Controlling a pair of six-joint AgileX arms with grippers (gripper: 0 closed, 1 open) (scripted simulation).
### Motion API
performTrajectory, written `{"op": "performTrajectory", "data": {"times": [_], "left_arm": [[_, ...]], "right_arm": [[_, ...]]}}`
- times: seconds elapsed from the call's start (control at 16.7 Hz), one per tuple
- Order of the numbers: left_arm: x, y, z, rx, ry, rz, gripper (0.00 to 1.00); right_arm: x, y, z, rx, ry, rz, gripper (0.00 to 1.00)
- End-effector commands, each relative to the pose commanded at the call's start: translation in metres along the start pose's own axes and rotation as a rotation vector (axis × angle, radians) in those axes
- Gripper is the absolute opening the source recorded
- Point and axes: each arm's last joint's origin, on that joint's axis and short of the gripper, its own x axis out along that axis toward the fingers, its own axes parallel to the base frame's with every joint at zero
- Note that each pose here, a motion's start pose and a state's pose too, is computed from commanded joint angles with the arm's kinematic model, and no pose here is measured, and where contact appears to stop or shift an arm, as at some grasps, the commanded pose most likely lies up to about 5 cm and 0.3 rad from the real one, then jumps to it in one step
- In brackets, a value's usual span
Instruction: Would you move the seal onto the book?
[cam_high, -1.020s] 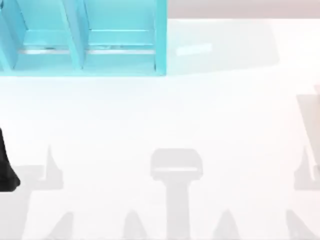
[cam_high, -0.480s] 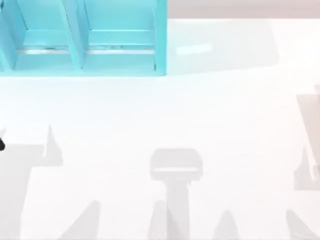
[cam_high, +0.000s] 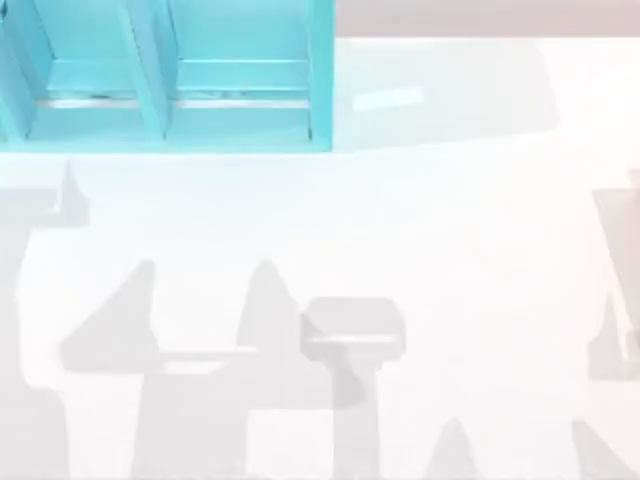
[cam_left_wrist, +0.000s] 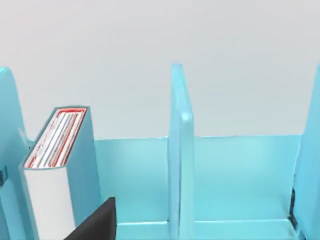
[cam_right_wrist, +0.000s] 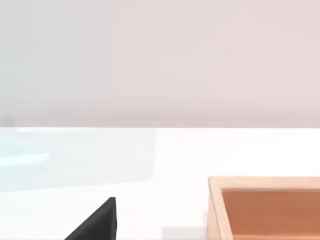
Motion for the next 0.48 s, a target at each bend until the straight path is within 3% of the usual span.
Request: {"op": "performTrajectory", "data": {"times": [0.24,0.48], "left_arm": [[0.062,0.053,-0.044,-0.009,0.041,-0.008,1.00],[0.095,0.097,-0.105,-0.018,0.067,-0.015,1.00]], "right_arm": [[0.000,0.000,0.000,0.000,0.000,0.000,1.00],[0.000,0.000,0.000,0.000,0.000,0.000,1.00]]}}
